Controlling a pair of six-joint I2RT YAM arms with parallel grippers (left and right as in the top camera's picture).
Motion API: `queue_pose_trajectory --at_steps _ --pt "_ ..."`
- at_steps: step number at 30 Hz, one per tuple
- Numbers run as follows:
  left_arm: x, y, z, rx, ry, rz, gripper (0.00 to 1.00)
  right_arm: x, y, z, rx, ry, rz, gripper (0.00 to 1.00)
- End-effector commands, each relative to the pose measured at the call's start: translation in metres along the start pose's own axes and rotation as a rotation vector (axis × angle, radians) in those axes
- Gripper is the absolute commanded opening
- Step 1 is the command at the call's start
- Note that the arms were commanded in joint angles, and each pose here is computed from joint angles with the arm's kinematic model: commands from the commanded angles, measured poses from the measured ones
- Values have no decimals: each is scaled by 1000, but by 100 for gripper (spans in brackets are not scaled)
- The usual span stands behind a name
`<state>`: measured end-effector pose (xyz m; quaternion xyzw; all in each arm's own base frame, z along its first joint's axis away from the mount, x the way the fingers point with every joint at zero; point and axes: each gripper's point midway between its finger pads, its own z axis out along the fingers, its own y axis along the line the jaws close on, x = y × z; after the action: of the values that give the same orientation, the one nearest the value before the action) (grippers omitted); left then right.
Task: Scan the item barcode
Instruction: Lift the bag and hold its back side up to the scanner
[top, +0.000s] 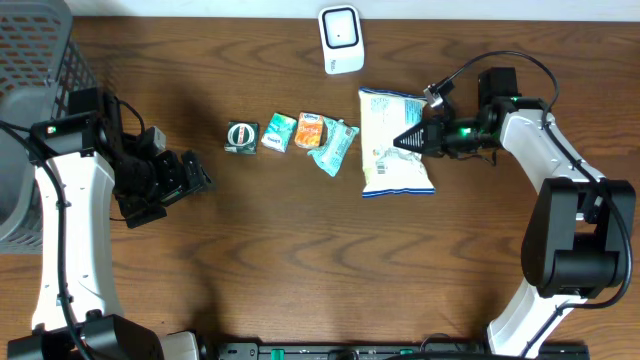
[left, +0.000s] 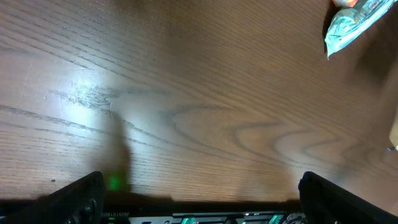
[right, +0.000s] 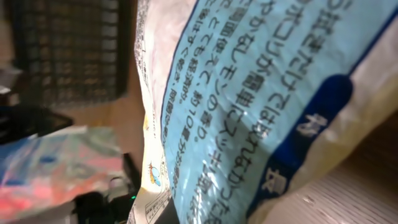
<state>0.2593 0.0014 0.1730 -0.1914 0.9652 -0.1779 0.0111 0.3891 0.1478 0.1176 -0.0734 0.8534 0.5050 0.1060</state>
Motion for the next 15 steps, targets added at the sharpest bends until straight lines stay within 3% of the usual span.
queue_pose_trajectory --at_steps 1,8,11,15 --pt "1 0 0 -3 2 -5 98 -13 60 -15 -260 -62 -190 1" --pt "1 0 0 -3 2 -4 98 -18 48 6 -122 -48 -293 1" --pt "1 0 0 -3 2 -5 98 -38 70 3 -112 -114 -441 1" --pt "1 0 0 -3 2 -4 98 -67 111 -10 -42 -241 -494 1"
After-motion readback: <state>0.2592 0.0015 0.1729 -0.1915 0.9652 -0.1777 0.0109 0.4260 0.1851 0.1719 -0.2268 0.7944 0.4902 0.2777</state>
